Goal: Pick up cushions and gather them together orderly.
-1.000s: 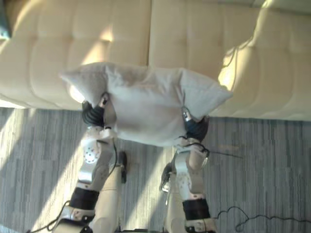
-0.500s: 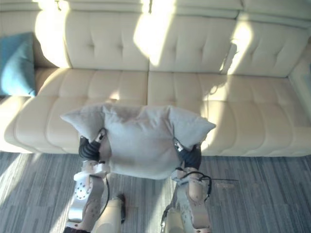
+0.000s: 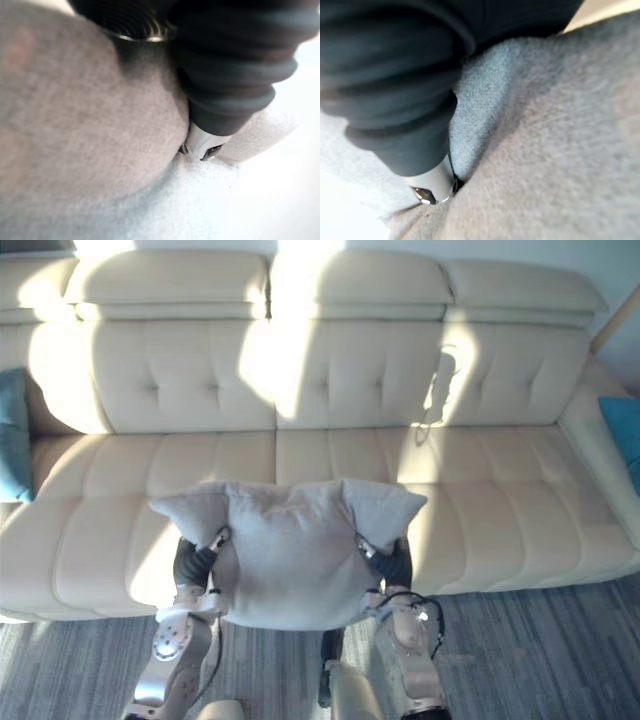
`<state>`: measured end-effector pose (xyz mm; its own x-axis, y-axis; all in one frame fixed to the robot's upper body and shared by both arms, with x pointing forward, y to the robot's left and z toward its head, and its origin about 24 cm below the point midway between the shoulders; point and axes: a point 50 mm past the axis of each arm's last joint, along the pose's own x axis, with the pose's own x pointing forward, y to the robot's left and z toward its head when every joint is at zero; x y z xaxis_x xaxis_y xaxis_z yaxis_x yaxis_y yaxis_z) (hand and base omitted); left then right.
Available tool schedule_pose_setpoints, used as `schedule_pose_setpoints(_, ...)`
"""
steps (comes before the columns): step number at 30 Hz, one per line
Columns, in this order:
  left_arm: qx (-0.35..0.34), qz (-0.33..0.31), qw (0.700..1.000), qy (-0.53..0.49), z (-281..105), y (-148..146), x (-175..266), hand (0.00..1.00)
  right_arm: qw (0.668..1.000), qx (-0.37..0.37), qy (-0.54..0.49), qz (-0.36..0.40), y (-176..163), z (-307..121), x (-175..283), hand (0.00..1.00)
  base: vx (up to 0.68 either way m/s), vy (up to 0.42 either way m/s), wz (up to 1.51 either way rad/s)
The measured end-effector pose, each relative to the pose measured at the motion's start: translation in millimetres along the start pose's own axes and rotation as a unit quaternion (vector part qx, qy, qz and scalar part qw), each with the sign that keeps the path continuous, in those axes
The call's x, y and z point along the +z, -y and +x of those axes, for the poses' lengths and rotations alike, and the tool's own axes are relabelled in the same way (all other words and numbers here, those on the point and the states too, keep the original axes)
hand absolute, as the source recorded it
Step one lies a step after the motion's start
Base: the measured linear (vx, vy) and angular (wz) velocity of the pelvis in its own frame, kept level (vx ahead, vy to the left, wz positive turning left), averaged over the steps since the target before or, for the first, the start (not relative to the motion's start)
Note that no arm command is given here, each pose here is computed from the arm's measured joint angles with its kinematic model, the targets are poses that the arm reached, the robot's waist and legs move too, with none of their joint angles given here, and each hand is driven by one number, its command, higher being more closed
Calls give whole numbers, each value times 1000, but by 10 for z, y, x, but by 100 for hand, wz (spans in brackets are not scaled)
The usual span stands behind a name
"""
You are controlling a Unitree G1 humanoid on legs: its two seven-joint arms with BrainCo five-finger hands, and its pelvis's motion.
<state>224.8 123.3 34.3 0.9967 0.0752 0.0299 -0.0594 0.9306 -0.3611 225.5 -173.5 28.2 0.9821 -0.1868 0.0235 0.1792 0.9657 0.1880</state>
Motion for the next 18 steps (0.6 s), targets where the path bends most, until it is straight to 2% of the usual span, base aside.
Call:
schedule_pose_setpoints(2, 16, -19, 1000, -10, -63, -18, -50, 100, 1000, 2, 17, 8, 2, -134, 107, 100, 356, -139, 50)
schedule_pose_setpoints(8, 10, -39, 999, -11, -81, 56, -45, 100, 997, -5, 67, 24, -27, -99, 322, 100, 275, 4, 11)
schedule_pose_setpoints(13, -2, -37, 999, -10, -69, 104, -41, 100, 998, -20, 59, 19, 32, -76, 277, 100, 228, 201, -2)
schedule_pose_setpoints(18, -13, -6, 1000, -15, -66, 27, -34, 100, 998, -42, 18, 38, 19, -69, 65, 100, 149, 171, -4)
